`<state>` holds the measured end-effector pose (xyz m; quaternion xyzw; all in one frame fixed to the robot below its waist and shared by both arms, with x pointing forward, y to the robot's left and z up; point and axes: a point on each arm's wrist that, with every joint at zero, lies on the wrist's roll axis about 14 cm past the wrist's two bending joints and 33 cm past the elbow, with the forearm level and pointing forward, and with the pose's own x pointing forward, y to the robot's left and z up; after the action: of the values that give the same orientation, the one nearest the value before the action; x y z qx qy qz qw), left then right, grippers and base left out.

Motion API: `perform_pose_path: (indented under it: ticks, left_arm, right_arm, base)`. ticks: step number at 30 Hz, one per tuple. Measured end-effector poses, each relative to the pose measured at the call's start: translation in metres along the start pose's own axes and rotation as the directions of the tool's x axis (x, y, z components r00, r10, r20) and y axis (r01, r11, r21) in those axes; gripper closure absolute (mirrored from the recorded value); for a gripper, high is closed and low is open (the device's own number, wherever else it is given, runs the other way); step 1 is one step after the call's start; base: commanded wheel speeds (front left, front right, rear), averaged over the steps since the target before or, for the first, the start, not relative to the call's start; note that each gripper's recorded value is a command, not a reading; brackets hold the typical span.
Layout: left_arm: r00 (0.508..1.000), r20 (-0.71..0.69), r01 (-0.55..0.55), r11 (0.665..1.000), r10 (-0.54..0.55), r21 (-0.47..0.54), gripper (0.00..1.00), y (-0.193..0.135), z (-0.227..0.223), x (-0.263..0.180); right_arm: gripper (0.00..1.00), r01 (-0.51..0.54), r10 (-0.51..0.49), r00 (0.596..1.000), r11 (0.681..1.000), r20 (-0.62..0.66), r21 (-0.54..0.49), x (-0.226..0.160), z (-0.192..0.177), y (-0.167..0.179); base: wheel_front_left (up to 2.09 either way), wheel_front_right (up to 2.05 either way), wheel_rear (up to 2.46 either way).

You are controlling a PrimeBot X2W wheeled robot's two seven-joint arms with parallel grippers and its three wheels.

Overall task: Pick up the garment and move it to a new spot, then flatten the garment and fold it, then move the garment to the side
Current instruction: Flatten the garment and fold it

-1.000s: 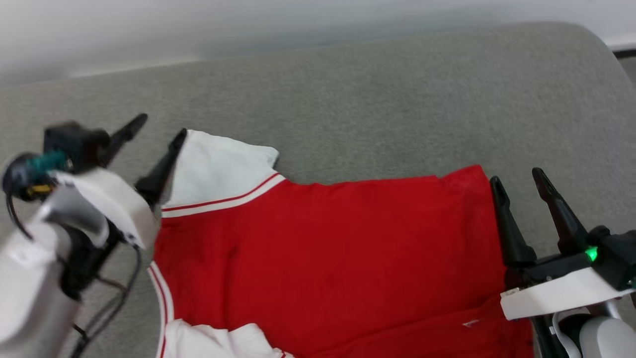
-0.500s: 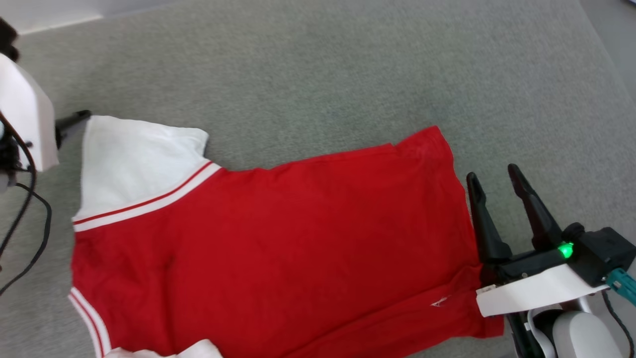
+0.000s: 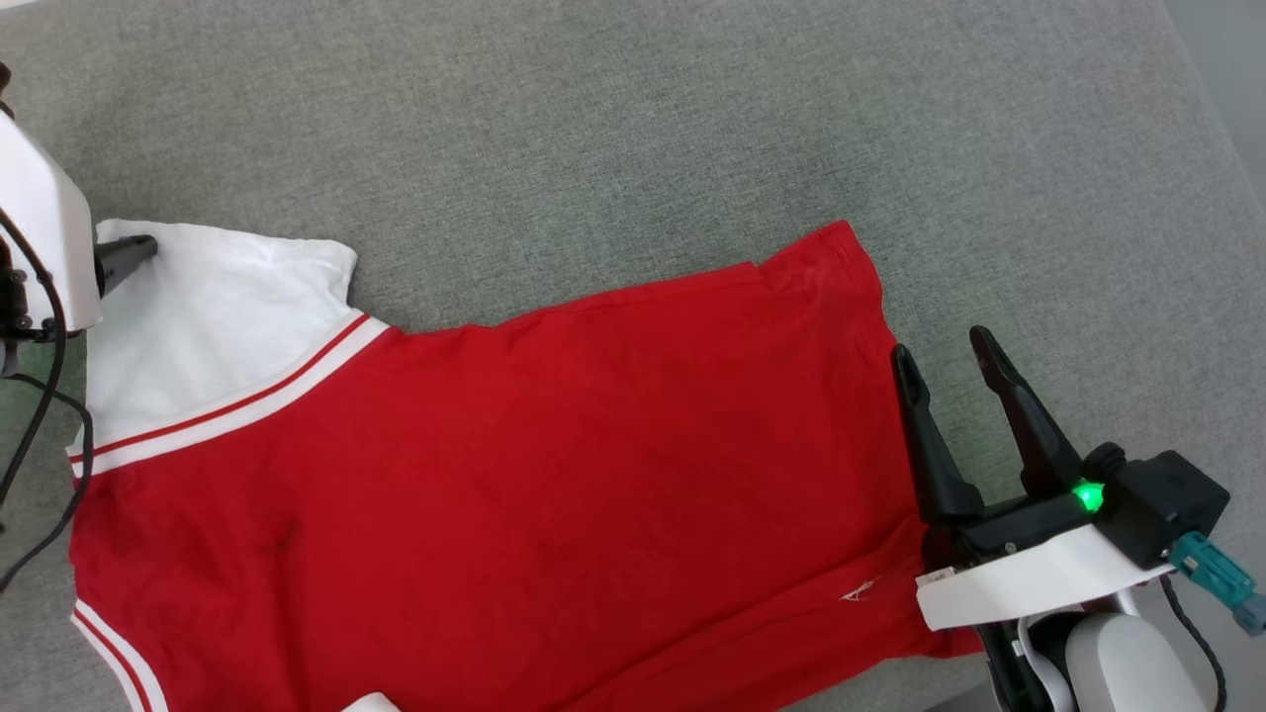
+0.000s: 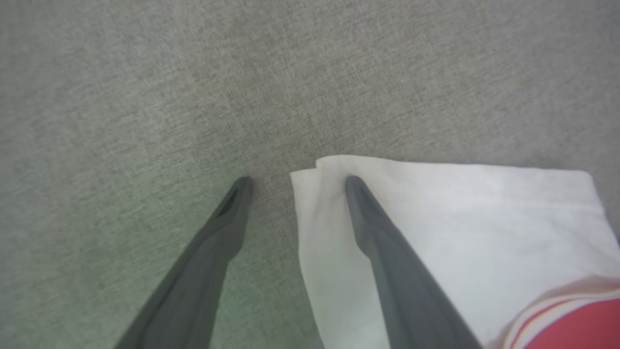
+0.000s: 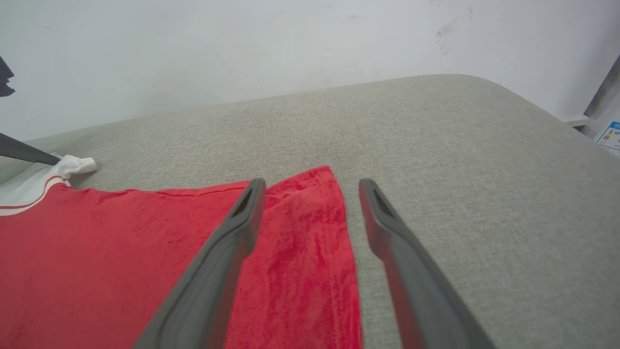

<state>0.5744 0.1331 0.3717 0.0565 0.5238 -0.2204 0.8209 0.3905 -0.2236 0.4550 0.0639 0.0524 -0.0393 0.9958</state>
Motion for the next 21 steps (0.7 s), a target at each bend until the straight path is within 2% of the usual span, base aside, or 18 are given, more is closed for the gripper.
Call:
perform_pose_path:
  ticks: [1,2,3,6,13,18,21]
  left_arm:
    - [1.000,-0.016,0.008,1.000,-0.008,-0.006,0.07,-0.001,-0.003,0.001]
    - [0.999,-0.027,0.021,1.000,-0.021,-0.006,0.80,-0.003,-0.004,0.001]
    - [0.999,-0.028,0.022,1.000,-0.022,-0.004,1.00,-0.004,-0.005,0.001]
    - [1.000,-0.006,0.027,1.000,-0.027,0.000,1.00,-0.008,-0.005,0.000]
    - [0.984,0.163,0.074,0.997,-0.073,-0.001,1.00,-0.027,0.010,-0.018]
    - [0.941,0.327,0.065,0.996,-0.084,0.068,1.00,-0.040,0.030,-0.056]
    - [0.913,0.399,0.053,0.994,-0.087,0.095,1.00,-0.044,0.035,-0.082]
  right_arm:
    - [0.00,0.002,-0.002,1.000,1.000,0.000,-0.002,0.000,0.000,-0.001]
    - [0.00,0.005,-0.005,1.000,1.000,-0.001,-0.005,0.000,0.000,-0.002]
    - [0.00,0.007,-0.007,1.000,1.000,-0.001,-0.010,0.000,0.000,-0.003]
    - [0.00,0.006,-0.006,1.000,1.000,-0.001,-0.020,0.001,0.001,-0.003]
    - [0.00,-0.004,0.003,1.000,0.999,-0.018,-0.050,-0.001,0.009,-0.008]
    - [0.00,-0.044,0.037,0.997,0.995,-0.074,-0.095,-0.002,0.013,-0.010]
    - [0.00,-0.090,0.069,0.985,0.987,-0.158,-0.135,-0.001,0.011,-0.009]
  base:
    - [0.00,0.00,0.00]
    - [0.00,0.00,0.00]
    - [0.00,0.00,0.00]
    - [0.00,0.00,0.00]
    - [0.00,0.00,0.00]
    - [0.00,0.00,0.00]
    - [0.00,0.00,0.00]
